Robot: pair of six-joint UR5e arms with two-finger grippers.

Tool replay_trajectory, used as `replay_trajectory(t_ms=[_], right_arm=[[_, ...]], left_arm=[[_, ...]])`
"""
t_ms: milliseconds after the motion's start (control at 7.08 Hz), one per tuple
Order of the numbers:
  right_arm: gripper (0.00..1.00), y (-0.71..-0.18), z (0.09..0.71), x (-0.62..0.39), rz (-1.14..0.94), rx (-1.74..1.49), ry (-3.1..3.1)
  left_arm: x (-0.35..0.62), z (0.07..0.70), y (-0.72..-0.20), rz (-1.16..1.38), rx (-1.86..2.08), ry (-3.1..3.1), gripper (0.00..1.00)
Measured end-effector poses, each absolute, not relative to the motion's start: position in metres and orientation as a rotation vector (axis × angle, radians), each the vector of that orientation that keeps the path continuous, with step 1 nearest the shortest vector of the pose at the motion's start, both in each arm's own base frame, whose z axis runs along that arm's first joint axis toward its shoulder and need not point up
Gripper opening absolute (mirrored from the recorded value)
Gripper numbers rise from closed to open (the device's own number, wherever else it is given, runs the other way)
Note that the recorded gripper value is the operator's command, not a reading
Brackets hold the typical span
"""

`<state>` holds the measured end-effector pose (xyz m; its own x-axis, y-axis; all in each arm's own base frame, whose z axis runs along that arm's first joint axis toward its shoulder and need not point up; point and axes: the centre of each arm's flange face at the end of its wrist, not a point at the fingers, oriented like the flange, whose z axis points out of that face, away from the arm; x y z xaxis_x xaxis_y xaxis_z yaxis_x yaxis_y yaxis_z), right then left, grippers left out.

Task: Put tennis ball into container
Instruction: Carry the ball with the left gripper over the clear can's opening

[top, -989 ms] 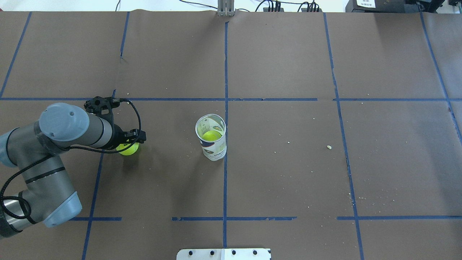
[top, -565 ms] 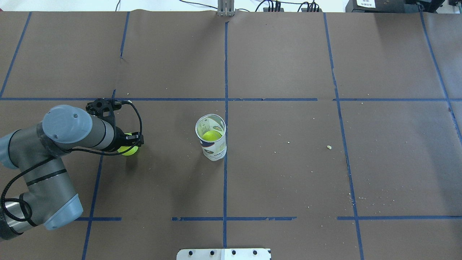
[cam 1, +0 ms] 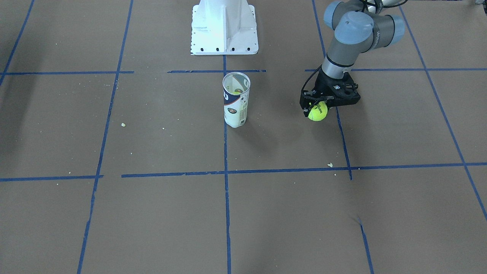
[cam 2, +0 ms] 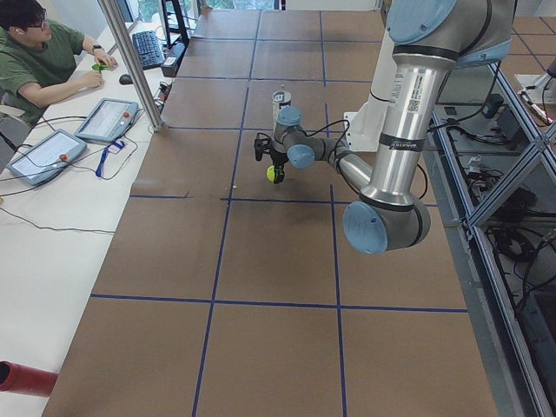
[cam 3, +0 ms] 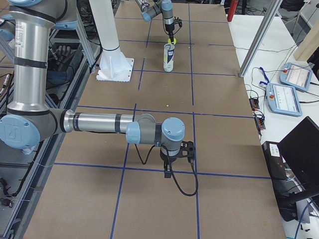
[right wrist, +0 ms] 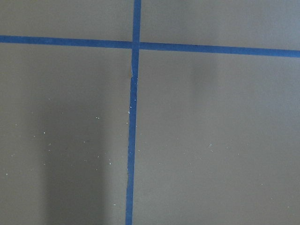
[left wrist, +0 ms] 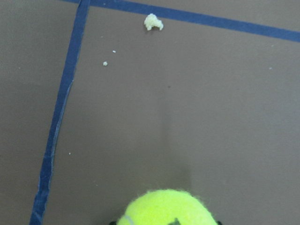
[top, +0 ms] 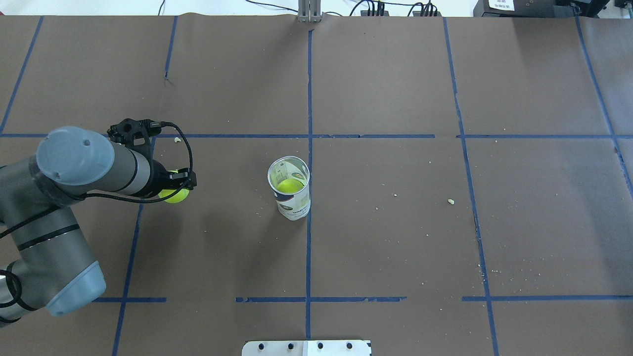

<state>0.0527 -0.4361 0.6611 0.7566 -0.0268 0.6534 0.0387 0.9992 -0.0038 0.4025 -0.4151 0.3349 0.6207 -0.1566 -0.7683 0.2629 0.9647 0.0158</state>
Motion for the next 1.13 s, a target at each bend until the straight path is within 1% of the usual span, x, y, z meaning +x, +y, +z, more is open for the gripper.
replay_trajectory(t_ms=[283, 707, 1130], right_arm=[[1.0, -0.436, 0.661, 0.053, -0.036, -0.018, -0.712], [1.0, -0.436, 0.661, 0.053, -0.036, -0.017, -0.712], [1.0, -0.436, 0.661, 0.053, -0.036, -0.017, -0.712]], left_arm=[[0.38, 0.256, -0.429, -0.277, 0.137, 0.864, 0.0], [0.377, 0.137, -0.425, -0.309, 0.034, 0.855, 0.0], [0.423, 0.048, -0.44, -0.438, -0.081, 0.858, 0.0]])
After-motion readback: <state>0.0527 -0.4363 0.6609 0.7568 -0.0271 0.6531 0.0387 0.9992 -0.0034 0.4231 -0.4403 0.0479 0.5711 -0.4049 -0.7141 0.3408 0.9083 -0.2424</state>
